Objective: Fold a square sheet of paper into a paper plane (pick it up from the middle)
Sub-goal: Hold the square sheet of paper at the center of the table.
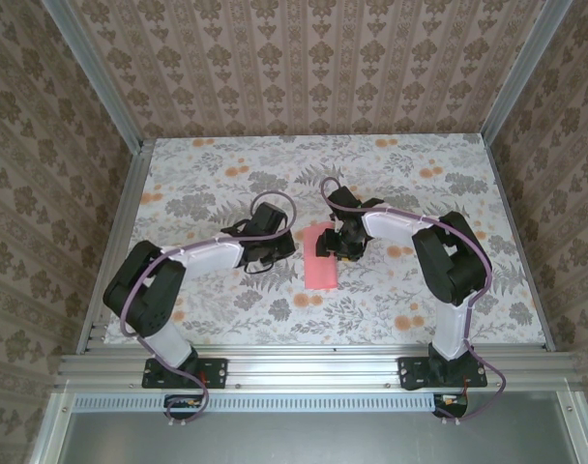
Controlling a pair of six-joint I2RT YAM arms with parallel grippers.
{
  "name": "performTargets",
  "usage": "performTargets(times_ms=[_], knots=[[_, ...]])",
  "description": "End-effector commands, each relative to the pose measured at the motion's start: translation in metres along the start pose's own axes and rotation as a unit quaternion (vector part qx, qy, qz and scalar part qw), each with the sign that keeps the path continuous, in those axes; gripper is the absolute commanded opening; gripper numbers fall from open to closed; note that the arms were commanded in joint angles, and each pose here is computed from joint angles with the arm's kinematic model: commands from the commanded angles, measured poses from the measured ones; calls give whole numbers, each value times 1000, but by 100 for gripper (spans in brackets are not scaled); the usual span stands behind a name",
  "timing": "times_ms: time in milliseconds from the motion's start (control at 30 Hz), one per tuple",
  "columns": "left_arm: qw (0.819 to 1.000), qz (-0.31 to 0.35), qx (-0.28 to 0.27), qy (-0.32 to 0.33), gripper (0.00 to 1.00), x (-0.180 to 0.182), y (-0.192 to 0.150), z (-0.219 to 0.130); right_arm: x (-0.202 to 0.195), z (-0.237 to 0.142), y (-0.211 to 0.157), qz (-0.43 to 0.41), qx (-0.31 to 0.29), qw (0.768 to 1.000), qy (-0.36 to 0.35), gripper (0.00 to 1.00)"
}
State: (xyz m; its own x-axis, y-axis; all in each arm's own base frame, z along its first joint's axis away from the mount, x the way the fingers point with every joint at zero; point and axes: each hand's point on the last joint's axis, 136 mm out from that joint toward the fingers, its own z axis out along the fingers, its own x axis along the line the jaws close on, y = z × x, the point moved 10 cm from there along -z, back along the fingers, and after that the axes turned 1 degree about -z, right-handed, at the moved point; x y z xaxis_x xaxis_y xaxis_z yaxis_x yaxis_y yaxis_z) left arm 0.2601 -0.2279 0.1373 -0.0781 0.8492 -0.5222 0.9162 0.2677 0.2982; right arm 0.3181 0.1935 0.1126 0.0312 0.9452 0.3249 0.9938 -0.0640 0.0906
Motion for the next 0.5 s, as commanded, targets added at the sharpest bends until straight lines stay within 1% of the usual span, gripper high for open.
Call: performTargets(times_ms=[0,233,333,467], knots=[[999,-17,-36,12,4,3,2,-11,-20,18,-11,19,21,998,-54,60],[999,-9,-44,6,5,2,4,-16,-20,18,-11,21,17,998,-54,60],[999,0,-40,1,6,-1,4,-16,-18,20,-11,9,27,998,-47,61],[999,6,-40,-1,6,-3,4,-16,-21,21,-13,6,33,998,-59,59]])
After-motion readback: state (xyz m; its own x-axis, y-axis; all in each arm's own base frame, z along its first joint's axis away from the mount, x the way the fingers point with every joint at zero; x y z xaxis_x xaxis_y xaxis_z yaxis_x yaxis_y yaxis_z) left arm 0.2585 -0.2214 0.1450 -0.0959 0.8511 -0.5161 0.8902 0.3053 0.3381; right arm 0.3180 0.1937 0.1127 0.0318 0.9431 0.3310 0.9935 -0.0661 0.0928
